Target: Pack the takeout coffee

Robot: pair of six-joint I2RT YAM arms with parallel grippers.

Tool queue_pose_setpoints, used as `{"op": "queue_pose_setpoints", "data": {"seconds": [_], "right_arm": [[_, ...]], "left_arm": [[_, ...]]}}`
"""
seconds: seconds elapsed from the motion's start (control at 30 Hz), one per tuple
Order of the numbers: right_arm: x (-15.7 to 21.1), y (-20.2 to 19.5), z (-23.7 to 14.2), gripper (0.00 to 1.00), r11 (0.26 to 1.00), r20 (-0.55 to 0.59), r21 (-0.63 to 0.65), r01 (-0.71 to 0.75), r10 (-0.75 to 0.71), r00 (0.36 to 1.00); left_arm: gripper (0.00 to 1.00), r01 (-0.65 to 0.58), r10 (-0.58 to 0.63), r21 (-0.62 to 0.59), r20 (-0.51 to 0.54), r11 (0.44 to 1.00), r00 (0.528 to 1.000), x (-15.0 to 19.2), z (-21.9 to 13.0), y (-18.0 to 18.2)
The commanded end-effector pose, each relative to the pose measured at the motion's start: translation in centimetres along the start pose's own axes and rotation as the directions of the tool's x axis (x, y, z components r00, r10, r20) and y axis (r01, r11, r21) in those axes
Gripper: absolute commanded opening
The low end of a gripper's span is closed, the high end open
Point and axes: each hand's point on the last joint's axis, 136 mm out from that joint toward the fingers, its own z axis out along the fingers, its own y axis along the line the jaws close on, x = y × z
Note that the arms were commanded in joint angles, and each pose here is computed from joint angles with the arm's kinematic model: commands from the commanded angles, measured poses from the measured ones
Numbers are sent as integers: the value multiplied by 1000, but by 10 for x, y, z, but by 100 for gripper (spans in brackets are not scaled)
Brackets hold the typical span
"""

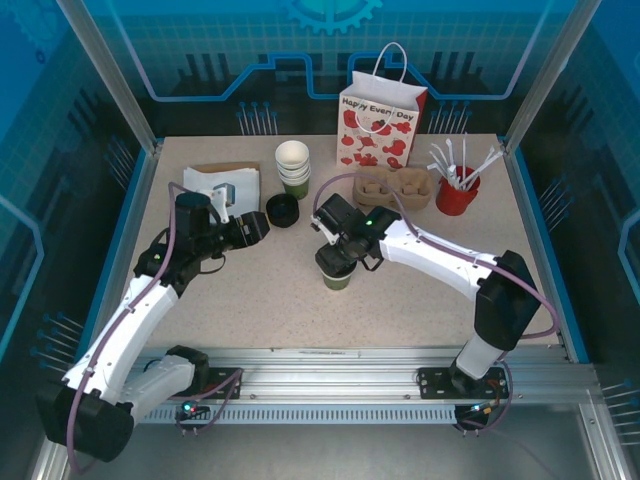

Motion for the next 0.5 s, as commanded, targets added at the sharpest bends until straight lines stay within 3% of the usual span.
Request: {"op": "queue_pose_setpoints", "data": {"seconds": [0.0,0.47], "right_arm": [[0,7,-3,62,1000,-17,-19,24,-24,1000],[-1,9,-10,63,999,-15,-52,4,-4,1000]], "left_arm": [[65,-24,24,-21,-12,999,1000,3,-1,5],[66,-29,29,-21,-8,999,1000,2,-2,5]]}}
